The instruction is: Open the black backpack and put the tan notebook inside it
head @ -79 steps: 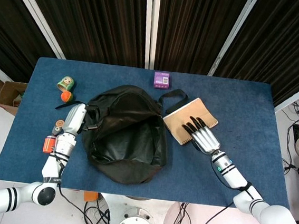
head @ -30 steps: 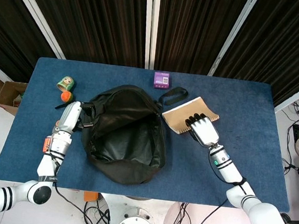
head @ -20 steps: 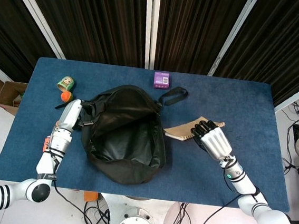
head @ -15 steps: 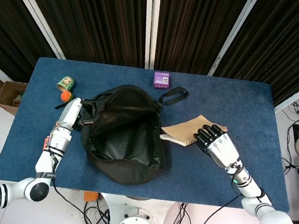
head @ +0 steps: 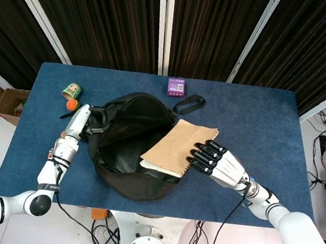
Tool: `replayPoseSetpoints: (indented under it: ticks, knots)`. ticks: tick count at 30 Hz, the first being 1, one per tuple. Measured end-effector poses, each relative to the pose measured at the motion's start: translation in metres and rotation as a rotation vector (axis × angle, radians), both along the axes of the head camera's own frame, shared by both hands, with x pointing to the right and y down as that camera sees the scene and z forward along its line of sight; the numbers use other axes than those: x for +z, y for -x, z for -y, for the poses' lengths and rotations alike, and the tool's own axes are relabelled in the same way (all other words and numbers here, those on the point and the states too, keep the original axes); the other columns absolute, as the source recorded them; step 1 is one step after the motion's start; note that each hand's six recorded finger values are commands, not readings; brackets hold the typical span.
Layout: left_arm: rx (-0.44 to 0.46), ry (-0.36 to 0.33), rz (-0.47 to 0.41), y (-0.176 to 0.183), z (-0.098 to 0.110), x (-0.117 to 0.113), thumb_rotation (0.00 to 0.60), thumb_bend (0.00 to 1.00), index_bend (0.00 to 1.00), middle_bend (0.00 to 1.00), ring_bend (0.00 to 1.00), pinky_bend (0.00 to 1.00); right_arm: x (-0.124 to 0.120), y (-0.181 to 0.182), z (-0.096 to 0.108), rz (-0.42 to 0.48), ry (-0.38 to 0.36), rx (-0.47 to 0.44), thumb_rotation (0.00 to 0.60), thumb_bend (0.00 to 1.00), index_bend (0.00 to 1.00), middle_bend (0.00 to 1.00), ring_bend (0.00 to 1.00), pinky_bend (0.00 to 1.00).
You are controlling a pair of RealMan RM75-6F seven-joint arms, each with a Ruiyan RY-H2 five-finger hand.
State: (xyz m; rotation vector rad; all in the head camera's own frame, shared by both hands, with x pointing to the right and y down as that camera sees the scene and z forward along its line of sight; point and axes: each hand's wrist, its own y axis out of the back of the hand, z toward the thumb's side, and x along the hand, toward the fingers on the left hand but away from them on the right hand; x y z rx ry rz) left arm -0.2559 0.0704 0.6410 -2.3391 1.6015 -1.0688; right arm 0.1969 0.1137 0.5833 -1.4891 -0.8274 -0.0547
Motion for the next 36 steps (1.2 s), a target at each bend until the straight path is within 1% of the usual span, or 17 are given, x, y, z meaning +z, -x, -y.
replayPoseSetpoints:
  ticks: [3, 6, 10, 14, 20, 25, 32, 36]
  knots:
    - [-0.003, 0.009, -0.015, 0.001, 0.001, -0.001, 0.6, 0.46, 0.71, 0.67, 0.58, 0.53, 0.0, 0.024, 0.0, 0.028, 0.007, -0.044, 0.6, 0.82, 0.71, 0.62, 0.45, 0.67]
    - [-0.006, 0.011, -0.025, 0.003, 0.002, -0.003, 0.6, 0.46, 0.71, 0.67, 0.58, 0.53, 0.004, 0.047, -0.002, 0.035, 0.022, -0.089, 0.6, 0.82, 0.71, 0.62, 0.45, 0.67]
    - [-0.01, 0.015, -0.044, 0.005, 0.003, -0.006, 0.6, 0.46, 0.71, 0.67, 0.58, 0.54, 0.017, 0.063, -0.004, -0.004, 0.051, -0.126, 0.6, 0.81, 0.71, 0.62, 0.45, 0.67]
    - [-0.008, 0.011, -0.07, 0.006, 0.004, -0.011, 0.6, 0.46, 0.71, 0.67, 0.59, 0.54, 0.038, 0.079, -0.007, -0.058, 0.111, -0.151, 0.6, 0.81, 0.71, 0.63, 0.45, 0.67]
    - [-0.007, 0.014, -0.122, 0.006, 0.0, -0.018, 0.6, 0.47, 0.71, 0.67, 0.59, 0.54, 0.064, 0.092, -0.008, -0.112, 0.207, -0.135, 0.6, 0.79, 0.72, 0.63, 0.46, 0.67]
    - [-0.001, 0.022, -0.168, 0.007, -0.002, -0.024, 0.6, 0.47, 0.71, 0.67, 0.58, 0.54, 0.081, 0.093, -0.005, -0.168, 0.261, -0.113, 0.6, 0.78, 0.72, 0.64, 0.46, 0.68]
    - [0.014, 0.016, -0.182, 0.009, -0.005, -0.031, 0.6, 0.47, 0.71, 0.67, 0.58, 0.54, 0.109, 0.091, -0.006, -0.288, 0.329, -0.097, 0.6, 0.77, 0.72, 0.64, 0.46, 0.68]
    - [0.011, 0.021, -0.2, 0.009, -0.006, -0.033, 0.6, 0.47, 0.71, 0.66, 0.58, 0.54, 0.125, 0.089, -0.006, -0.36, 0.367, -0.085, 0.6, 0.71, 0.72, 0.63, 0.46, 0.68]
